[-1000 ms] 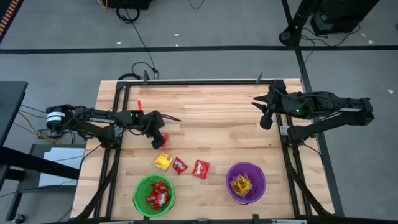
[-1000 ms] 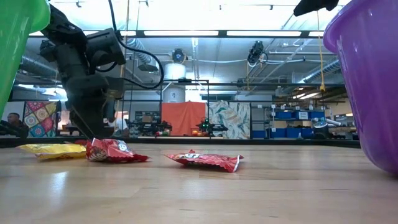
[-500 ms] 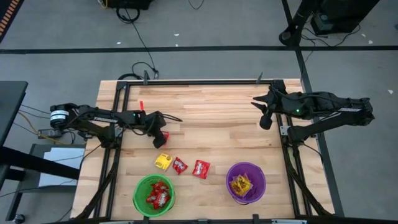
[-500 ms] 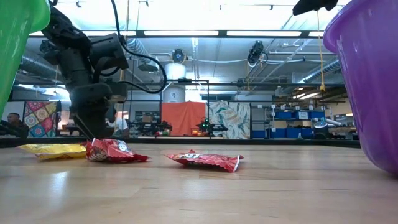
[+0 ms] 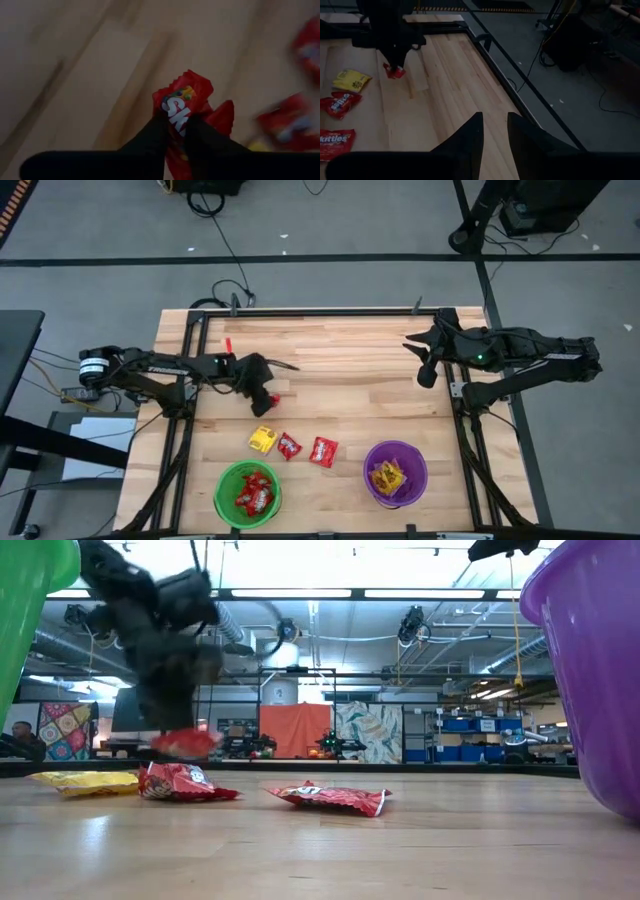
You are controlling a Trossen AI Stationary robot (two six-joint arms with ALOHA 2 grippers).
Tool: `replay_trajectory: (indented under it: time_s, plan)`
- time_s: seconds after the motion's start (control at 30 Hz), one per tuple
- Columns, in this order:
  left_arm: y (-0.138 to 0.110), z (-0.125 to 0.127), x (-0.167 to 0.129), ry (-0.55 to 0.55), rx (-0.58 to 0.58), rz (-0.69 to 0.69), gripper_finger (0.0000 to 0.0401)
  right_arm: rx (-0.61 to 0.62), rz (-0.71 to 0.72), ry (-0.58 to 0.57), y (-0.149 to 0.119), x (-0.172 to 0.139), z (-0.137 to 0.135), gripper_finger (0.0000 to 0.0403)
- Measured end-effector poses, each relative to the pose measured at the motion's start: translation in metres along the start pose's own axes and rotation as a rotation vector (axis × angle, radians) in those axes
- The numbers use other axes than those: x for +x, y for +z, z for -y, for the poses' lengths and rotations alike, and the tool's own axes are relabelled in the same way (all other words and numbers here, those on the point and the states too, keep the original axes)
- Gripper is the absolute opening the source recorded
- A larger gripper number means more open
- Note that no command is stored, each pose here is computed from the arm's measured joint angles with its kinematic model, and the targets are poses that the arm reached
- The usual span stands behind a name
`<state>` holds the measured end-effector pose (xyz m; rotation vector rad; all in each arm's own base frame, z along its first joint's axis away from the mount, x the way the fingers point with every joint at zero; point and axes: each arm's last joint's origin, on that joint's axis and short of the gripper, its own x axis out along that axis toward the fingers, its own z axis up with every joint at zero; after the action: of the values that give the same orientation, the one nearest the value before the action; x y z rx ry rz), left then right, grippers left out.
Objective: Sort candy by brand, put in halloween buckets
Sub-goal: Put the red candy into the green bucket
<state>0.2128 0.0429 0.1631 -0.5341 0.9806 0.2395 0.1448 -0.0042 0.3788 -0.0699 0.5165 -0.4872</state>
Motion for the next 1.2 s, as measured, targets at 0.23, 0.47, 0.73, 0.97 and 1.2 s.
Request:
replay_trajectory:
  time_s: [0.23,0.47,0.73,0.97,1.2]
  plan:
    - [0.034,0.023,-0.02,-0.185,0.038,0.083,0.0051,0.002,-0.004,0.034,0.0,0.0,-0.001,0.01]
    - [0.046,0.064,-0.035,-0.418,0.115,0.085,0.0057,0.013,-0.015,0.051,-0.001,0.0,-0.002,0.01]
    - [0.028,0.131,-0.064,-0.758,0.262,-0.125,0.0057,0.018,-0.015,0.052,-0.001,0.0,-0.002,0.01]
    - [0.0,0.163,-0.072,-0.74,0.208,-0.256,0.0057,0.028,-0.009,0.052,0.0,0.0,-0.002,0.01]
    - [-0.028,0.186,-0.078,-0.705,0.153,-0.312,0.0058,0.065,-0.009,0.053,0.0,0.0,-0.002,0.01]
